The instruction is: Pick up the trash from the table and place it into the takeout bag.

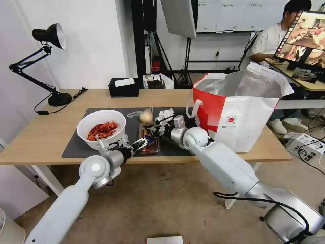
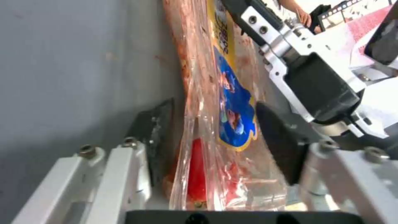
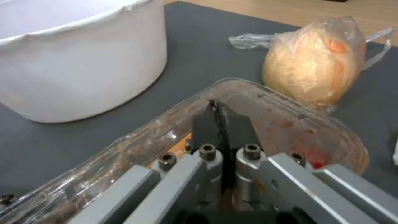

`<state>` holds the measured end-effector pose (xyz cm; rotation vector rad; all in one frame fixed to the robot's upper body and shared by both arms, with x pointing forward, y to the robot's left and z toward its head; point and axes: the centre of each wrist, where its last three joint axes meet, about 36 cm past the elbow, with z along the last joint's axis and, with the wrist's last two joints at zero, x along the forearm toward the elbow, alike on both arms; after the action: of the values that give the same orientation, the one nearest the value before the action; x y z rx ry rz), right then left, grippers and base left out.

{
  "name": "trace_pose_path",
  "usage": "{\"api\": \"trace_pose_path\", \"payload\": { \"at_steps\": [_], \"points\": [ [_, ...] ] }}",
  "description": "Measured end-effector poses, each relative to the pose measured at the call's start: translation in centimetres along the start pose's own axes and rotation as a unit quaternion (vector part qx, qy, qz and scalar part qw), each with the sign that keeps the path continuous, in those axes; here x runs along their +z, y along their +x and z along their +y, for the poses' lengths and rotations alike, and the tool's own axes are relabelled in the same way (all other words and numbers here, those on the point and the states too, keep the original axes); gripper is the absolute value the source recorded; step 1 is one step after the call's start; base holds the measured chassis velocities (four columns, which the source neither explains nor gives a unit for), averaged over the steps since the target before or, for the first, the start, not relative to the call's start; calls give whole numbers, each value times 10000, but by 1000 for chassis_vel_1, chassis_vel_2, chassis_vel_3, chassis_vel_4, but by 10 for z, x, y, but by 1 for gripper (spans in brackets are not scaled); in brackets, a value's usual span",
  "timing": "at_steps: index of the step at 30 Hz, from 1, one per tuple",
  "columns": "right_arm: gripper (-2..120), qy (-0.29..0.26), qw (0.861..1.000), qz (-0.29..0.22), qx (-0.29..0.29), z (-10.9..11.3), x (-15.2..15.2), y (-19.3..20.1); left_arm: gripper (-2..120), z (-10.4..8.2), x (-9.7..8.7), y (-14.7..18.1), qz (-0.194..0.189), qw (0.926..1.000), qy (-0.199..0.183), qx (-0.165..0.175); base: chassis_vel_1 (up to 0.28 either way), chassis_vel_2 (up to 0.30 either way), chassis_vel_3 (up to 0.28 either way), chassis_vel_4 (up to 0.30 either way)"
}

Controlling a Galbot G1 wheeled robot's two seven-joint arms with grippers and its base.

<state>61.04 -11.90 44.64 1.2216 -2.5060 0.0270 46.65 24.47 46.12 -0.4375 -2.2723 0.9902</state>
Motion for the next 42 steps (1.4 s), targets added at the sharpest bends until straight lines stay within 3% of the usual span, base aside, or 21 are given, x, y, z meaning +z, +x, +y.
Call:
{"api": "trace_pose_path", "payload": {
  "at_steps": [2, 14, 23, 31, 35, 42],
  "points": [
    [0, 6, 10000, 1, -7, 1, 0, 0, 38, 0, 0, 0, -6, 10000, -4, -4, 0, 0, 0, 0],
    [0, 27, 10000, -28, -42, 3, -4, -2, 0, 2, 2, 1, -66, 10000, -27, -28, 0, 0, 0, 0],
    [0, -8, 9999, -125, -21, 2, -8, 0, 0, 3, 4, 1, -77, 10000, -19, -36, 0, 0, 0, 0],
    [0, -24, 9966, -817, -39, 19, -27, 36, 0, -3, 1, 4, -185, 9998, -35, 23, 0, 0, 0, 0],
    [0, -105, 9914, -1273, 268, 41, -13, 78, 0, -9, -6, 10, -305, 9994, -38, 124, 0, 0, 0, 0],
    [0, -128, 9847, -1666, 491, 51, 12, 113, 0, -14, -11, 15, -393, 9990, -76, 200, 0, 0, 0, 0]
  ]
}}
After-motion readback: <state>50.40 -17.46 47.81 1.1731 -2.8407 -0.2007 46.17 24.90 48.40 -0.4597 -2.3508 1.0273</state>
